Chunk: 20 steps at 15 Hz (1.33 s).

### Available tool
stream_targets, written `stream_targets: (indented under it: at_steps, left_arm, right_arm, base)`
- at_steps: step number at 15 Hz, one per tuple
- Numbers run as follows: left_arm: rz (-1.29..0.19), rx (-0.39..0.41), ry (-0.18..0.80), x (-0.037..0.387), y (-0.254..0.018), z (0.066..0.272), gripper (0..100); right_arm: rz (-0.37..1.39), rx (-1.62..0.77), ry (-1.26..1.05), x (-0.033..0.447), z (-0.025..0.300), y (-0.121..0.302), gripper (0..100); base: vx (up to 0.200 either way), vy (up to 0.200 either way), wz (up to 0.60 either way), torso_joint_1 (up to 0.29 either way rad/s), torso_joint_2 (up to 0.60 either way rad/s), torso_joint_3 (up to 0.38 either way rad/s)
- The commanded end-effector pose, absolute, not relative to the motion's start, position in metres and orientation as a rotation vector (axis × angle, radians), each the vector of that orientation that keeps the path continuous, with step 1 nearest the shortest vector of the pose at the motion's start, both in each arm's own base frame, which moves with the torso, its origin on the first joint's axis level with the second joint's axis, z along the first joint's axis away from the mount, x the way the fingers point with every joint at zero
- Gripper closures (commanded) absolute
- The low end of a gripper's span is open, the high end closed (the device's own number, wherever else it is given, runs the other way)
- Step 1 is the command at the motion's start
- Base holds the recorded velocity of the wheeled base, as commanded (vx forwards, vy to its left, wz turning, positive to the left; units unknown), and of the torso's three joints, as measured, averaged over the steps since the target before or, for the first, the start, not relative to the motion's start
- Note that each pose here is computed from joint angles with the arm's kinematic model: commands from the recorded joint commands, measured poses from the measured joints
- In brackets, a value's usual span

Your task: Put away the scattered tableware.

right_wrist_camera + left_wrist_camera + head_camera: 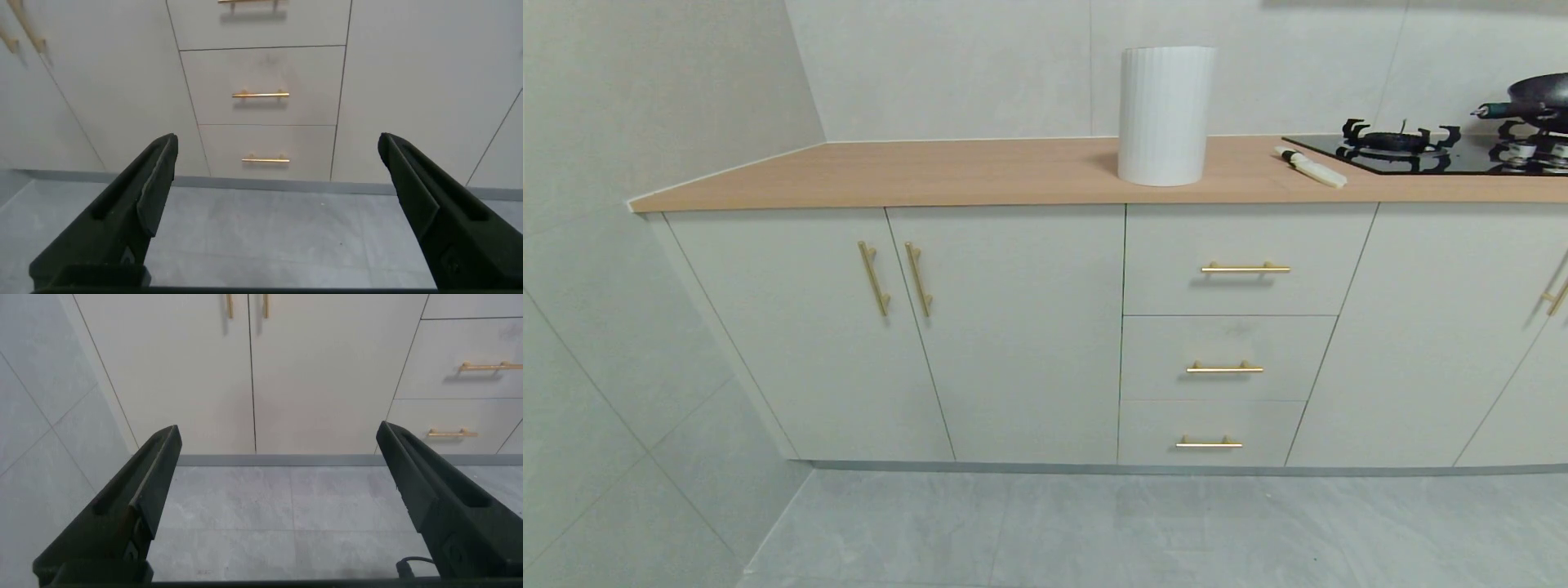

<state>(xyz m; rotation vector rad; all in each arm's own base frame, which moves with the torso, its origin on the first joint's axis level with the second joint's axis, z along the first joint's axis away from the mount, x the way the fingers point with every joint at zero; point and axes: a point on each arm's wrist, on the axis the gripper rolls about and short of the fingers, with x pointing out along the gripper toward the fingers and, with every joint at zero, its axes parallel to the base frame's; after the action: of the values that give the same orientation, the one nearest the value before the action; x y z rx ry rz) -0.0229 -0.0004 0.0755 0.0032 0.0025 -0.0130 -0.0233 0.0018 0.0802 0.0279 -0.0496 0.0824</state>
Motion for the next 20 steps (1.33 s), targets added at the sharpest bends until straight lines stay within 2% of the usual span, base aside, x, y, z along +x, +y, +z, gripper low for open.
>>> stream_targets:
  at_steps: [1, 3, 6, 14, 20]
  left_arm:
    - [-0.012, 0.003, 0.003, -0.0229, -0.0004, 0.0754, 0]
    - [-0.014, 0.003, 0.003, -0.0229, -0.0004, 0.0754, 0]
    - [-0.012, 0.002, 0.003, -0.0229, -0.0004, 0.0754, 0]
    - [-0.012, 0.003, 0.003, -0.0229, -0.0004, 0.0754, 0]
    - [-0.014, 0.003, 0.003, -0.0229, -0.0004, 0.0754, 0]
  right_arm:
    - [0.084, 0.003, -0.047, -0.023, 0.0803, 0.0019, 0]
    - [0.111, -0.088, -0.02, -0.023, 0.0771, 0.0025, 0]
    - [0.052, 0.02, 0.005, -0.0228, 0.075, 0.0012, 0]
    - [0.051, 0.0, 0.003, -0.0228, 0.0752, 0.0011, 0]
    - [0.052, 0.003, 0.005, -0.0228, 0.075, 0.0012, 0]
  base:
    - [0.0, 0.0, 0.0, 0.0, 0.0, 0.0]
    - [0.0, 0.0, 0.0, 0.0, 0.0, 0.0]
    - [0.0, 0.0, 0.0, 0.0, 0.0, 0.0]
    - [0.0, 0.0, 0.0, 0.0, 0.0, 0.0]
    - [0.2, 0.0, 0.0, 0.003, 0.0, 0.001]
